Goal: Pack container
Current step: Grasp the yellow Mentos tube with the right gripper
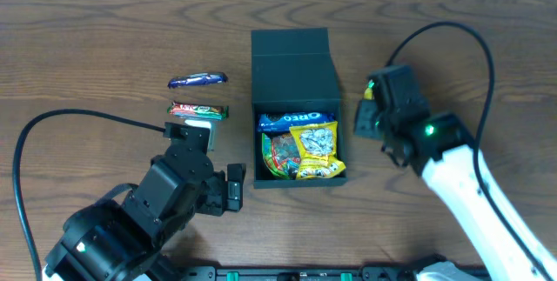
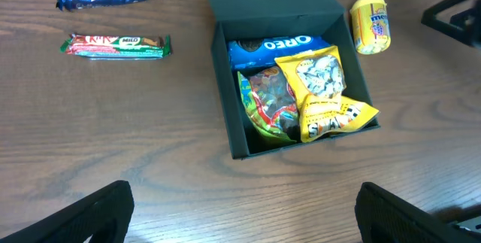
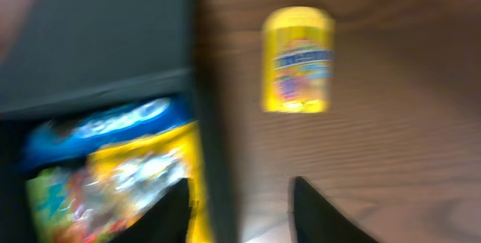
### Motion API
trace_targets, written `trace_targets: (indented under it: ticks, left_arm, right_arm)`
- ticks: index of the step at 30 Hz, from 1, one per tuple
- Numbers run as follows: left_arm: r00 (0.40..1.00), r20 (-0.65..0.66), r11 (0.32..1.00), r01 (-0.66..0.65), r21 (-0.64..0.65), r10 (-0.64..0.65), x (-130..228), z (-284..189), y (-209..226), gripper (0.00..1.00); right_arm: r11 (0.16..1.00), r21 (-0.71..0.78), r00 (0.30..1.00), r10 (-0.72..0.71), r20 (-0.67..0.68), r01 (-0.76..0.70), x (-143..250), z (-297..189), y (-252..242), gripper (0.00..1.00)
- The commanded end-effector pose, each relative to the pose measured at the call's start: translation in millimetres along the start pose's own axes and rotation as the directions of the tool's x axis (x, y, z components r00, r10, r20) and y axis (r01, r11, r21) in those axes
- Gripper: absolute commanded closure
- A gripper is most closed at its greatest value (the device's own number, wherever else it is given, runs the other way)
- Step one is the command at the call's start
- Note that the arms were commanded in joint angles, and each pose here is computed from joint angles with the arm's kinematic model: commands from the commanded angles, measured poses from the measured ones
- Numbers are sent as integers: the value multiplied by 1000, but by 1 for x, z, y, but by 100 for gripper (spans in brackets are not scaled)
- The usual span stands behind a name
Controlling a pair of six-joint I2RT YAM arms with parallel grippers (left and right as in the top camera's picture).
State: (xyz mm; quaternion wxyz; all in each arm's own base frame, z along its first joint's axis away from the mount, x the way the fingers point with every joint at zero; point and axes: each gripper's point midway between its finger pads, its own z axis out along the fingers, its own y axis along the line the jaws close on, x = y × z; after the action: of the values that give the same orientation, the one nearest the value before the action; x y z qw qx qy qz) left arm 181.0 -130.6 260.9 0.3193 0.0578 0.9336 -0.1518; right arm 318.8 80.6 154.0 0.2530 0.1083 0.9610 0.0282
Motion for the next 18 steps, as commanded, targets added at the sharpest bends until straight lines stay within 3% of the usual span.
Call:
trace_targets:
  ticks: [1,12,18]
  left_arm:
    - [1000,9,1000,7,4,-7,-2,-2,0,5]
    - [1000,9,1000,7,3,-7,-2,-2,0,5]
    - [1000,9,1000,7,3,-7,-2,-2,0,5]
  right_arm:
    - [997,72,998,23,-61,-19,-2,29,-31,33]
    - [995,35,990,92,-110,-89,-14,105,-37,18]
    - [995,31,982,94,-162,-91,-2,138,-34,17]
